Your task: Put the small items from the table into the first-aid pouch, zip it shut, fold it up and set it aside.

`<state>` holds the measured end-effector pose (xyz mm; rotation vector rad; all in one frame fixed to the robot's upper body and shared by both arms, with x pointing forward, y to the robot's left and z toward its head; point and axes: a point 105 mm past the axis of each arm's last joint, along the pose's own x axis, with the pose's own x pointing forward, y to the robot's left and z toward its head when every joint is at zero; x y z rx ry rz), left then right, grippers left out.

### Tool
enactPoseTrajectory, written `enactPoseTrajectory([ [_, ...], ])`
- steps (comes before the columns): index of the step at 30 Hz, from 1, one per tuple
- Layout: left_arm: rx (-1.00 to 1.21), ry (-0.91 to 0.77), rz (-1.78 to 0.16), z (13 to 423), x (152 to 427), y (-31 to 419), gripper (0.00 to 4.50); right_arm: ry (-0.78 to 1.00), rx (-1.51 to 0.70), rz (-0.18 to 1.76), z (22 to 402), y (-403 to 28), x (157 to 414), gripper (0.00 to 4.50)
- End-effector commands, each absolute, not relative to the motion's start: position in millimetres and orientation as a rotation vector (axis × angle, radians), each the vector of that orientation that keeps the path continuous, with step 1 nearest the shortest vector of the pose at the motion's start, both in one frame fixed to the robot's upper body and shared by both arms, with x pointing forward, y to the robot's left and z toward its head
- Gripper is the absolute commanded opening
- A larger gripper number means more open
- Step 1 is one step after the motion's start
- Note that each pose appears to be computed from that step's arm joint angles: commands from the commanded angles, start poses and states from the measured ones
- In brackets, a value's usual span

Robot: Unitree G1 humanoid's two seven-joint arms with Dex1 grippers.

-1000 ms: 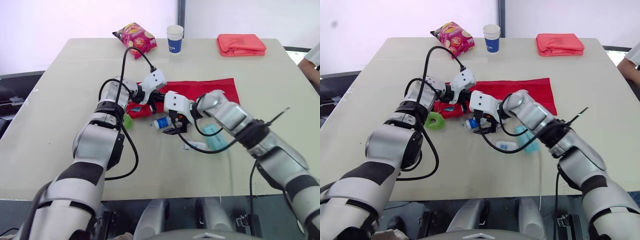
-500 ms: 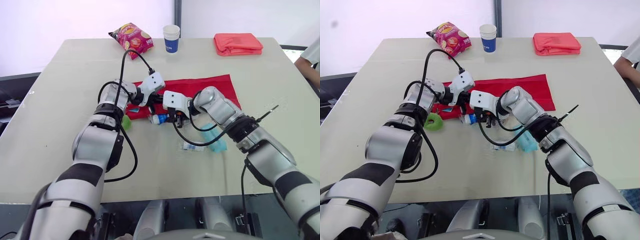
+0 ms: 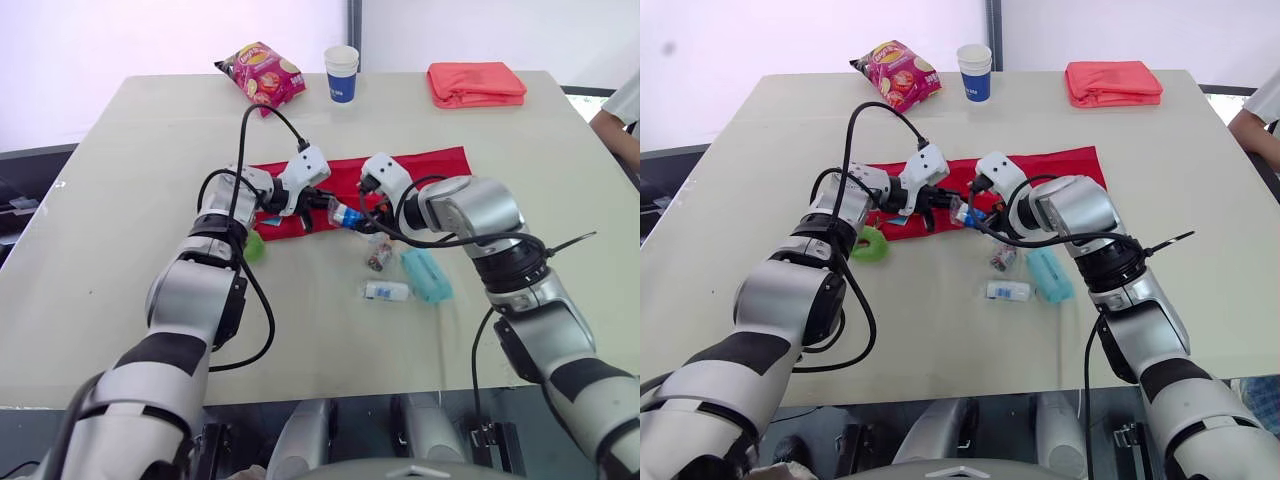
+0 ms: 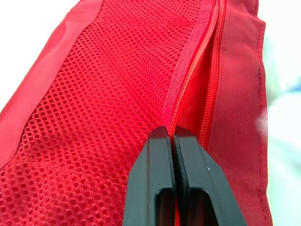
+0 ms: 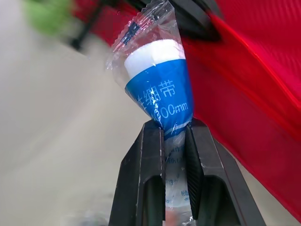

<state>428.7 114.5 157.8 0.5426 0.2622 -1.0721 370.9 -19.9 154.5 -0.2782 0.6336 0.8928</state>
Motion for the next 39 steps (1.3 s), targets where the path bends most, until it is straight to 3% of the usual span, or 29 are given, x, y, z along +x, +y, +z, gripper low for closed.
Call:
enactPoseTrajectory([
  [1, 0.549, 0.170, -1.109, 173, 427, 105, 0.00, 0.621, -0.233, 0.809, 162, -22, 390, 0.04],
  [9, 0.557, 0.144, -1.154, 171, 421, 99, 0.00, 0.679, -0.115, 0.670, 150, -18, 412, 0.04],
  [24, 0.591, 0.150, -1.189, 163, 415, 100, 0.00, 0.717, 0.032, 0.517, 143, -14, 428, 0.04],
  [29, 0.582, 0.169, -1.176, 159, 416, 103, 0.00, 0.663, 0.153, 0.622, 156, 16, 424, 0.04],
  [33, 0.571, 0.180, -1.157, 157, 417, 106, 0.00, 0.648, 0.123, 0.696, 156, 29, 417, 0.04],
  [37, 0.547, 0.230, -1.083, 156, 424, 121, 0.00, 0.599, 0.009, 0.731, 157, 18, 413, 1.90],
  [39, 0.542, 0.251, -1.068, 154, 425, 125, 0.00, 0.539, -0.064, 0.778, 164, 14, 409, 1.90],
])
